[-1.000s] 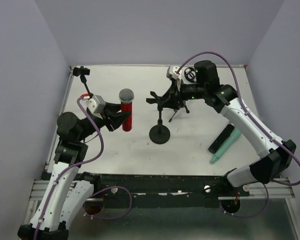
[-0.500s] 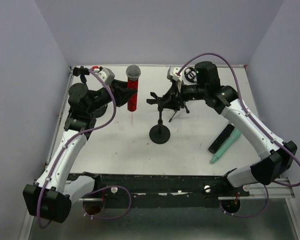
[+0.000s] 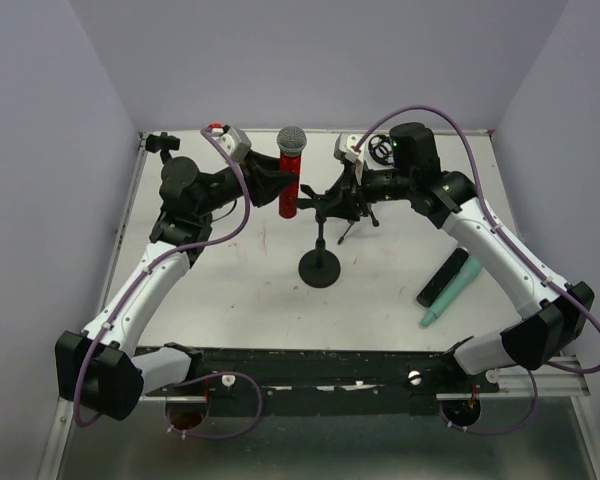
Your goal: Attach the microphones to the stand
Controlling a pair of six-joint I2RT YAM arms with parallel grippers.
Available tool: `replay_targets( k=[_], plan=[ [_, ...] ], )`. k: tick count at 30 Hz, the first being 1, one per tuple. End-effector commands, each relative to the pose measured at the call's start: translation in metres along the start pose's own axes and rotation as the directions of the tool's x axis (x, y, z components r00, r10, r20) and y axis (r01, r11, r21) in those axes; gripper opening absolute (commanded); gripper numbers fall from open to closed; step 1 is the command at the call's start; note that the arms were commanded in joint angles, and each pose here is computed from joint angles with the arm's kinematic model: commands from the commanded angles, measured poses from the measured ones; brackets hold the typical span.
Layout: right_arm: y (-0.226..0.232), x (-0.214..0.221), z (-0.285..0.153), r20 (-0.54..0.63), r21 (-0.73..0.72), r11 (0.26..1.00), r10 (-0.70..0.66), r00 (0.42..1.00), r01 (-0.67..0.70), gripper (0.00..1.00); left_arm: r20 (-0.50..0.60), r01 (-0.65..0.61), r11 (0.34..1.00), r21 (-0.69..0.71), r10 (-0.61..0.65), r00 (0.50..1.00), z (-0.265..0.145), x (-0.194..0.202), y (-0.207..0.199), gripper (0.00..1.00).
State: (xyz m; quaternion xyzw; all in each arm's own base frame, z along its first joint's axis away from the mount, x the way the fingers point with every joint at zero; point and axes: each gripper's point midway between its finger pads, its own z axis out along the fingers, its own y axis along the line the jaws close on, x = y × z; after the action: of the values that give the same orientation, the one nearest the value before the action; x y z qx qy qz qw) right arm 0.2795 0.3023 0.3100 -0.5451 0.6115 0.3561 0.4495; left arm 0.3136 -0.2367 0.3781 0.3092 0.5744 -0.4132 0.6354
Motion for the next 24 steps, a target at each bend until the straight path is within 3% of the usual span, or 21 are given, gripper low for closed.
replay_targets(
  k=[1, 12, 24],
  plan=[
    [0.009, 0.012, 0.002, -0.029, -0.025, 0.999, 0.021, 0.999, -0.022, 0.25, 0.048, -0.029, 0.997, 0.065, 0.026, 0.998, -0.001, -0.009, -0.016, 0.0],
    [0.011, 0.014, 0.003, -0.025, -0.033, 0.999, 0.032, 0.999, -0.033, 0.22, 0.032, 0.027, 0.995, 0.098, -0.03, 0.999, 0.004, 0.016, -0.028, 0.0],
    [0.013, 0.015, 0.005, -0.022, -0.05, 0.998, 0.048, 0.999, -0.049, 0.19, 0.067, 0.048, 0.993, 0.106, -0.056, 0.996, 0.014, 0.016, -0.028, 0.0]
  ],
)
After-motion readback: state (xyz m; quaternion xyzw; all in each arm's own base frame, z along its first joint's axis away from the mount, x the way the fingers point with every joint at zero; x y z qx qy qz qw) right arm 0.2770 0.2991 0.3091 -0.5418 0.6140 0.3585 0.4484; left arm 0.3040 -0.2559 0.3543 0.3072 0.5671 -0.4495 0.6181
